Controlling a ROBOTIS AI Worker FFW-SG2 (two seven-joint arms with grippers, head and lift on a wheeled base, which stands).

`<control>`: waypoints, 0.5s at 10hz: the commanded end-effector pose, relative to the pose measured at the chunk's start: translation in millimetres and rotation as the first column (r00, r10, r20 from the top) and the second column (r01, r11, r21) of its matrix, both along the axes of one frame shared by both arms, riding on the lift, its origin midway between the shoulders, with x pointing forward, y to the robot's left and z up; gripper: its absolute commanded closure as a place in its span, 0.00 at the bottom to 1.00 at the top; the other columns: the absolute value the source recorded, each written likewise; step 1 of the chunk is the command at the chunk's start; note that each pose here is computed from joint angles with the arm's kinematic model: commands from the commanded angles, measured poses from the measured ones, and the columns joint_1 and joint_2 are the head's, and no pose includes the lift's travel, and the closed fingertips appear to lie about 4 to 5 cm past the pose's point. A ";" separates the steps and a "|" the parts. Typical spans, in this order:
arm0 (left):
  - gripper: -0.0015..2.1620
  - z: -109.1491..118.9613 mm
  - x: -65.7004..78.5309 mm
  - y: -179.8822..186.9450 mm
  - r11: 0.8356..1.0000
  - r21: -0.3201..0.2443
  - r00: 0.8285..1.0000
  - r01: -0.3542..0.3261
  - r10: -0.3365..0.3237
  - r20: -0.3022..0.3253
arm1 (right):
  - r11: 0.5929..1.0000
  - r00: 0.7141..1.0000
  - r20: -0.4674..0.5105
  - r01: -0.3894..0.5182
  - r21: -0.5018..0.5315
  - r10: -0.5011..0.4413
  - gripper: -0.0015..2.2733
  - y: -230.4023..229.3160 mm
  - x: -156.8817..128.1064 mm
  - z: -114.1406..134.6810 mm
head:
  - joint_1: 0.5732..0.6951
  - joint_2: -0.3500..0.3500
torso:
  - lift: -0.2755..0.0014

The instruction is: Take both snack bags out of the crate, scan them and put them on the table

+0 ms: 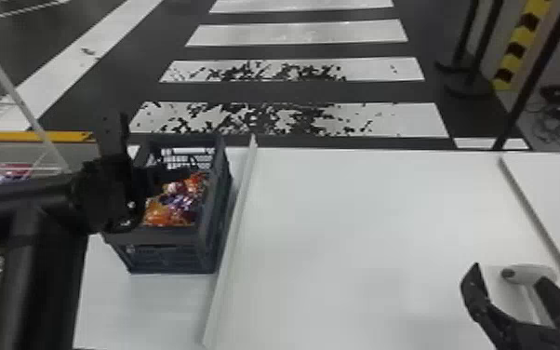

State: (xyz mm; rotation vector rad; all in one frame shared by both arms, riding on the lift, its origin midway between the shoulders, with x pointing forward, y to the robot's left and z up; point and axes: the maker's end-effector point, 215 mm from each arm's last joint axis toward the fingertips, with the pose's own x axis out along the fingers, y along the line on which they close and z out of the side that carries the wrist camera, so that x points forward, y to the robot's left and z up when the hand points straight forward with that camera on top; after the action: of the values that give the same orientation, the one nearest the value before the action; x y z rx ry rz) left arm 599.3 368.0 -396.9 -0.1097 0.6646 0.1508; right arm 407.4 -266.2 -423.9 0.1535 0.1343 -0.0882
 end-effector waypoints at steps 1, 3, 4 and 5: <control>0.10 -10.2 -2.5 0.1 1.000 0.014 1.000 0.001 -0.001 -0.022 | 1.000 1.000 0.000 -0.002 0.001 0.002 0.06 0.0 0.9 -0.6 | 1.00 0.66 | 0.65; 0.10 -25.8 -10.2 3.9 1.000 0.027 0.999 -0.002 0.004 -0.052 | 1.000 1.000 0.000 -0.006 0.000 0.006 0.06 -1.1 1.9 -0.9 | 1.00 0.66 | 0.65; 0.10 -34.6 -14.7 3.2 0.999 0.035 0.998 0.001 0.001 -0.070 | 1.000 1.000 0.001 -0.007 -0.002 0.007 0.06 -1.6 2.6 -0.2 | 1.00 0.66 | 0.65; 0.10 -42.0 -18.4 2.8 0.998 0.055 0.997 0.008 -0.003 -0.081 | 1.000 1.000 0.000 -0.016 0.000 0.016 0.06 2.1 3.7 -0.3 | 1.00 0.66 | 0.65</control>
State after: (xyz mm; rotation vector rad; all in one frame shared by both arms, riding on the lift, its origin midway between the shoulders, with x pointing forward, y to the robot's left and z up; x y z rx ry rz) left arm 583.7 370.7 -433.7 -0.0611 0.7333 0.1669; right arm 410.4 -266.2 -423.8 0.1523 0.1332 -0.0773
